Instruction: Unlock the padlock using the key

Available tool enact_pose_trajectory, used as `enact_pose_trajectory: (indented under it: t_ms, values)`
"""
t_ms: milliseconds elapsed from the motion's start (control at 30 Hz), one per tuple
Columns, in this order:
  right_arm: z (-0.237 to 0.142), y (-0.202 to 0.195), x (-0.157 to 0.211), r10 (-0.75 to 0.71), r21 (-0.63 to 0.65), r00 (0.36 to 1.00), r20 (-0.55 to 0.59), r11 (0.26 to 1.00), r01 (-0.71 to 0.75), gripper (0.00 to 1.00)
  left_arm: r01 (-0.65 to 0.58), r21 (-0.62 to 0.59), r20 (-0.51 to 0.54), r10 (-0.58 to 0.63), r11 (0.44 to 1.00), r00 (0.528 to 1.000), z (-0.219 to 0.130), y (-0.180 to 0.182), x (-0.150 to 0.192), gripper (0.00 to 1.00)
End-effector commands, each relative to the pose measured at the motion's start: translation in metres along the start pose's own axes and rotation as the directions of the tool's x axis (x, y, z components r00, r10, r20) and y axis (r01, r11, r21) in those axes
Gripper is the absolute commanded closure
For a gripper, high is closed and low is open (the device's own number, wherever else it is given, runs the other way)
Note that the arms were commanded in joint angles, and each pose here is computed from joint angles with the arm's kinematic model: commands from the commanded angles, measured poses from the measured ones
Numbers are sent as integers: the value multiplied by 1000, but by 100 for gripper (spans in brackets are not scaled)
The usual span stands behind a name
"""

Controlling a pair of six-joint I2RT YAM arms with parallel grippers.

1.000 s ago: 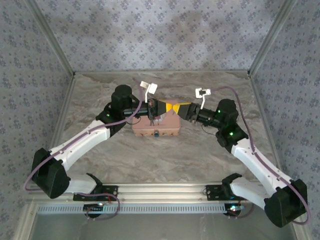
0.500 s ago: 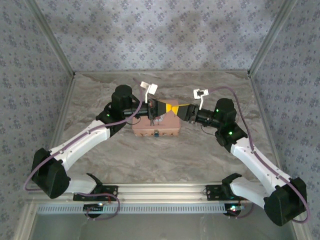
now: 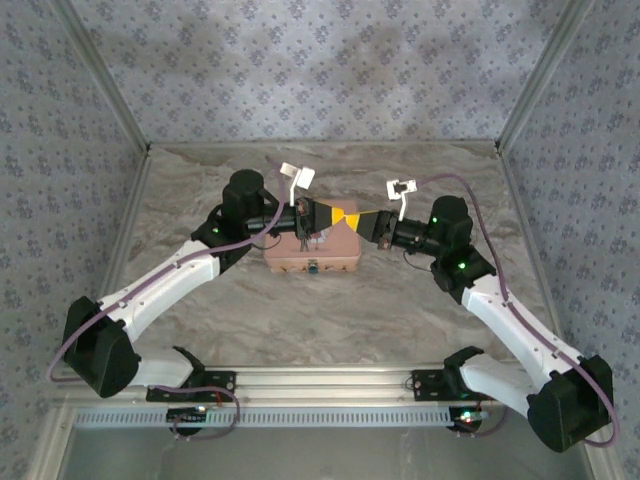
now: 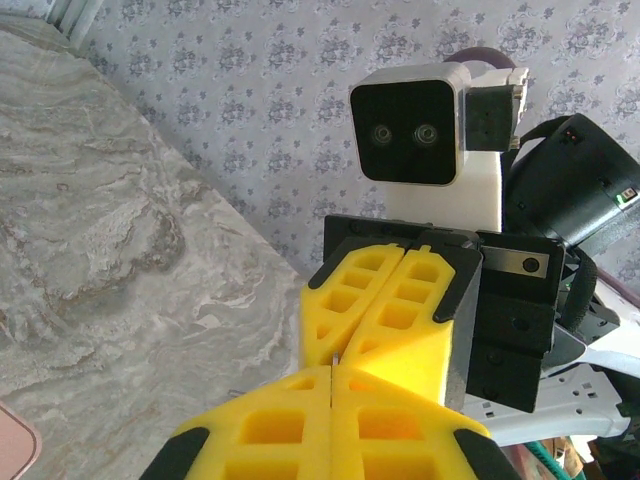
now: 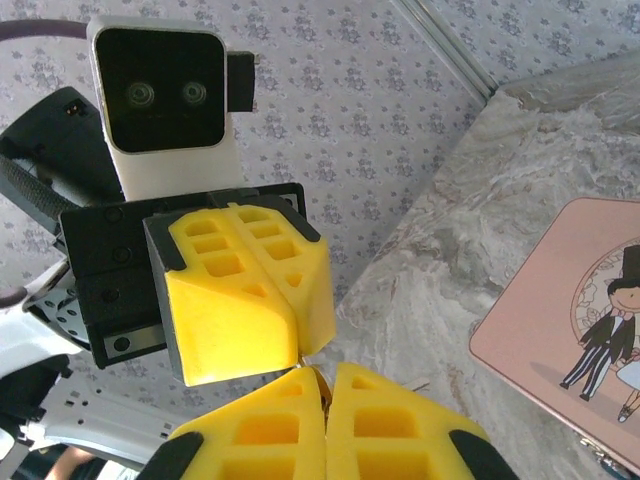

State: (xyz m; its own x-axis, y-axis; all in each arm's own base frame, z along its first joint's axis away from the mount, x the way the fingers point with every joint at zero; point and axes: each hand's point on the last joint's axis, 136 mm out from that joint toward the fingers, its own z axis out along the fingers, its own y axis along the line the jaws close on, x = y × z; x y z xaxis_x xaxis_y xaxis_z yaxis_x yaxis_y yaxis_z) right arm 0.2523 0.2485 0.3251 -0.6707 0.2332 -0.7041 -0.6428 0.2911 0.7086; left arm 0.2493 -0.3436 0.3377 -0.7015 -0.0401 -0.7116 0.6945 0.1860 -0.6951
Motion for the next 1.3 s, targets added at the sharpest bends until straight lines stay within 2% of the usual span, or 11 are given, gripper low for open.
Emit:
enact_pose_trajectory:
  t_ms: [0,367,400,467,633,800,967,1033,1133,1267]
  values:
    - [-3,18,-6,-47,-51,999,-6,998,47,100,-64,21,45,63,998,997,-8,-17,-18,100]
    - [-3,22,1,-77,-55,996,-41,996,74,100,-52,12,49,52,999,997,-4,-10,-27,100]
    - [-4,20,0,-74,-44,997,-37,996,72,100,-50,7,51,49,999,997,-4,-8,-27,95]
    - [-8,15,-4,-69,-27,997,-20,997,68,100,-39,-24,66,41,999,997,-7,-3,-29,64]
    - [-16,-4,-14,-55,49,998,17,997,54,100,5,-121,101,8,993,995,-26,18,-23,50]
    - [-21,-37,-20,-76,193,997,32,979,69,100,53,-312,61,-35,949,998,-45,60,17,41]
    - [-23,-82,-17,-77,364,997,12,929,68,100,139,-455,38,-136,880,990,-58,105,79,33]
    - [-21,-93,-16,-77,391,997,6,918,69,100,171,-504,42,-173,847,984,-62,123,103,30]
    - [-16,-108,-12,-66,416,998,-5,907,62,100,211,-535,69,-207,818,976,-64,146,125,26]
    - [-11,-131,-5,-51,487,998,-21,871,55,100,204,-559,57,-209,804,976,-56,167,135,25]
